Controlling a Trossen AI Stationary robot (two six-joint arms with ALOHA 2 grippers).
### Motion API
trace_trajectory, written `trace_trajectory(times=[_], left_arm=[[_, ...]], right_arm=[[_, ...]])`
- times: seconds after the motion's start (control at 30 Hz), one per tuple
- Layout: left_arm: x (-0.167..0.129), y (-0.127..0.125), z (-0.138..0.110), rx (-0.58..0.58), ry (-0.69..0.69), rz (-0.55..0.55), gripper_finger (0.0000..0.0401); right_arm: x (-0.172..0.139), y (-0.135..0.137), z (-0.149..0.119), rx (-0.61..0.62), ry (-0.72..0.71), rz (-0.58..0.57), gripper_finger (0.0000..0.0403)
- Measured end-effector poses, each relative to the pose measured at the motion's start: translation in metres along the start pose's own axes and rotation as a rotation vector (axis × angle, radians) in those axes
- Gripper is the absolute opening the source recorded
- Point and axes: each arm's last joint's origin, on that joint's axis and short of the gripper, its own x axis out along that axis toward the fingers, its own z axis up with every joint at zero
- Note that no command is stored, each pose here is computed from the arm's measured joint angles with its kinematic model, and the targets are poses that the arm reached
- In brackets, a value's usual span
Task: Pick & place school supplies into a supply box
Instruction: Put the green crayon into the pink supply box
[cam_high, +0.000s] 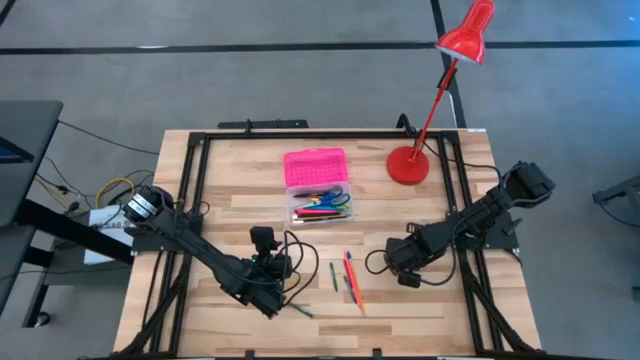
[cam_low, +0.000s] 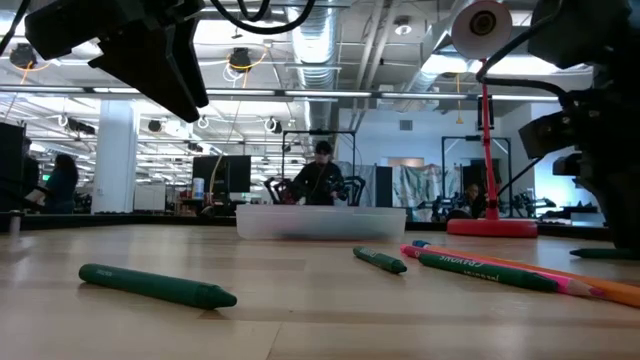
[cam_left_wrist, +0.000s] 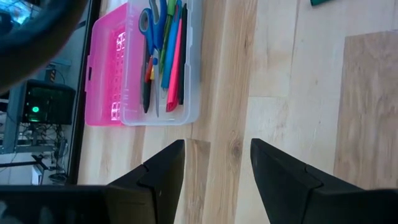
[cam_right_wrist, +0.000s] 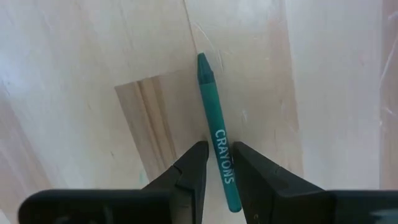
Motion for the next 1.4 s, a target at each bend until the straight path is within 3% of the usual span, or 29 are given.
trace_trajectory(times=[1.4], left_arm=[[0.0003, 0.0, 0.0001, 0.006, 0.005, -0.006, 0.0179]], right_arm=[[-0.0002, 0.0036, -0.0019, -0.022, -0.023, -0.02, 0.0072]])
